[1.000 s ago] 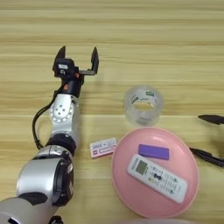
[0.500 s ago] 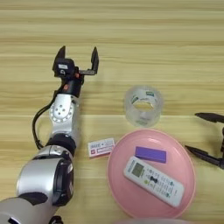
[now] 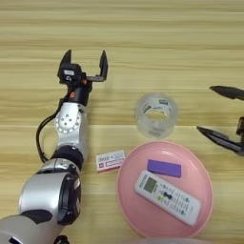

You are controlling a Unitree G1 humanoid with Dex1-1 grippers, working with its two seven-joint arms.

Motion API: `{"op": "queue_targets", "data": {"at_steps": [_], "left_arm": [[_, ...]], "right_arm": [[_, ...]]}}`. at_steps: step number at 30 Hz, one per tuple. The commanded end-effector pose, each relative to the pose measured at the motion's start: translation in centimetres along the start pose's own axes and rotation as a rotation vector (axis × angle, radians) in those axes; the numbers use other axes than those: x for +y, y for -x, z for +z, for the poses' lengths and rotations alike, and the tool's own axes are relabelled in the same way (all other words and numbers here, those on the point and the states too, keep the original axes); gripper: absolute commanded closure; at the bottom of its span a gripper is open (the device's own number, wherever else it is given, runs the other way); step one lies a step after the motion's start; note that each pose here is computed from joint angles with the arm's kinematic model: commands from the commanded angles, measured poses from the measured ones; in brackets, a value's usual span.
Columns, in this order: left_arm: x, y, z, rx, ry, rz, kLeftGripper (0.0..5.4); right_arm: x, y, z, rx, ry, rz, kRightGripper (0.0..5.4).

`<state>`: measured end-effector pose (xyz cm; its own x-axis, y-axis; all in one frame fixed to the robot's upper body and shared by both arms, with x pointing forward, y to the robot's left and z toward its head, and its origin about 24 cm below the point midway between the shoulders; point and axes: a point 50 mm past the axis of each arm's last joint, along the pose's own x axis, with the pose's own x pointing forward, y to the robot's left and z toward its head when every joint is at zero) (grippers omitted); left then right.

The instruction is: Move the objects on the table

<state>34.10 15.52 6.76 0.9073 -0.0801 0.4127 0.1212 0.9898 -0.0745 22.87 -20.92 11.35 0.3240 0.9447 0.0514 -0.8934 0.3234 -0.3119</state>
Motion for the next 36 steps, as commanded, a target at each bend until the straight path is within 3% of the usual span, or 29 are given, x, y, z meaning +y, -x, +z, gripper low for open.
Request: {"op": "queue_targets", "data": {"at_steps": [1, 4, 14, 16, 18, 22, 36], "left_arm": [[-0.3, -0.1, 0.2, -0.017, -0.005, -0.008, 0.03], [-0.4, -0.1, 0.2, -0.019, -0.006, -0.009, 0.03], [-0.6, -0.1, 0.3, -0.024, -0.005, -0.008, 0.03], [-0.7, -0.1, 0.3, -0.026, -0.004, -0.008, 0.03], [-0.7, -0.1, 0.3, -0.028, -0.003, -0.008, 0.03], [-0.9, -0.1, 0.4, -0.032, 0.000, -0.011, 0.03], [-1.1, 0.1, 0.5, -0.042, 0.002, -0.015, 0.03]], "right_arm": [[1.0, -0.4, 0.1, 0.056, -0.041, 0.143, 0.00], [1.9, -1.1, -0.1, 0.085, -0.085, 0.250, 0.00], [4.2, -2.5, 0.9, 0.246, -0.144, 0.489, 0.00], [4.3, -2.7, 0.7, 0.315, -0.113, 0.481, 0.00], [4.6, -2.9, 0.6, 0.339, -0.119, 0.497, 0.00], [5.5, -3.7, 0.7, 0.339, -0.158, 0.502, 0.00], [7.9, -3.3, -0.7, 0.417, -0.233, 0.571, 0.00]]}}
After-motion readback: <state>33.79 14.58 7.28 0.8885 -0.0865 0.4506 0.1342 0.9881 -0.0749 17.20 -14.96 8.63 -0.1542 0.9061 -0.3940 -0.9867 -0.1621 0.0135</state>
